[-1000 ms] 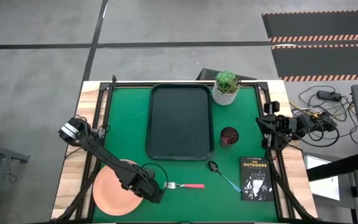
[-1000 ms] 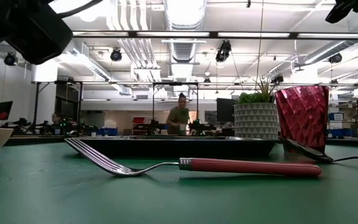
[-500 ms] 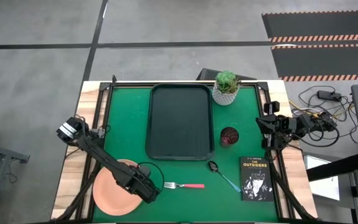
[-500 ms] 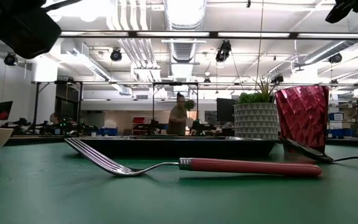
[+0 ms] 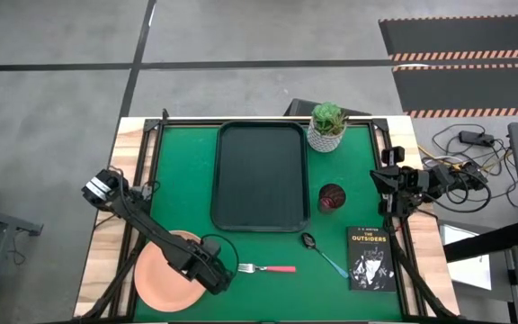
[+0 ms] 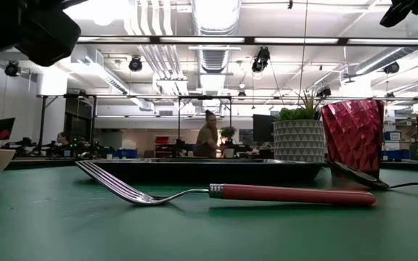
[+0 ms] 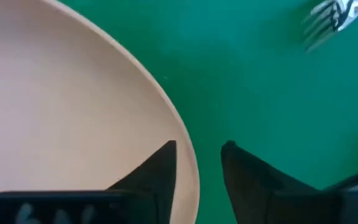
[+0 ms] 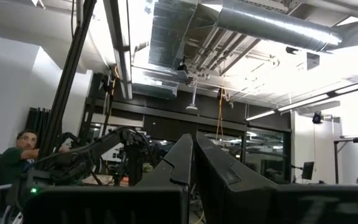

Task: Pick and place plate/cup/fork/spoon on tray
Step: Put the light orange plate on the black tray

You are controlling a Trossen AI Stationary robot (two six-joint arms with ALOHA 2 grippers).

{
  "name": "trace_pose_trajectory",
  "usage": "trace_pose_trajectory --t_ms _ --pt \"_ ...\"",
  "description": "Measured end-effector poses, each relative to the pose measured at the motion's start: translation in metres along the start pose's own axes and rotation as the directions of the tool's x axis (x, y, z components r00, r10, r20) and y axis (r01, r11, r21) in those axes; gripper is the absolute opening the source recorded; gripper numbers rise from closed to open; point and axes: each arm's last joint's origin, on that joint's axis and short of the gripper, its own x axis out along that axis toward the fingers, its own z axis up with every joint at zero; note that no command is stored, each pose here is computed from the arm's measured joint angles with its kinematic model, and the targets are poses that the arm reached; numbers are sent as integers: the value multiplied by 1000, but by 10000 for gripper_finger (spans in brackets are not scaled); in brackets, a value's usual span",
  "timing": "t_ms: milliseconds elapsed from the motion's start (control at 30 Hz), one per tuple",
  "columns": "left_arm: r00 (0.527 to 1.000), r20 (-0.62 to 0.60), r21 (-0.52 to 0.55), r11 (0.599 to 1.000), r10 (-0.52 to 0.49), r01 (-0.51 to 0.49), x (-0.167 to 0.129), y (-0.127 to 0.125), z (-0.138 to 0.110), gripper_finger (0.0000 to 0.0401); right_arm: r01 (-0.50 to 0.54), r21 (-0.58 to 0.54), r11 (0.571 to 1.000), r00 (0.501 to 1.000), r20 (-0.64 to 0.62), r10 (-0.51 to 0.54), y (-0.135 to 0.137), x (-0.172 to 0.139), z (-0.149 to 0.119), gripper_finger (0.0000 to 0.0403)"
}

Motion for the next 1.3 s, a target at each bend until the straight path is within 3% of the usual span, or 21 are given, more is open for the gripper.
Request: trace_pose_trajectory --t_ms 467,767,1067,1300 --pt "999 34 -48 999 -5 7 22 15 3 116 0 0 1000 1000 0 0 0 0 0 9" --pt "999 22 -36 999 -25 26 21 13 0 13 0 0 1000 1000 -1 0 0 0 0 9" --pt "999 -30 35 999 20 -19 -5 6 -9 8 0 -2 1000 1000 -1 0 0 0 0 9" --pt "996 78 121 991 47 -56 -40 -1 -10 6 -1 -3 1000 1000 -1 1 0 0 0 9"
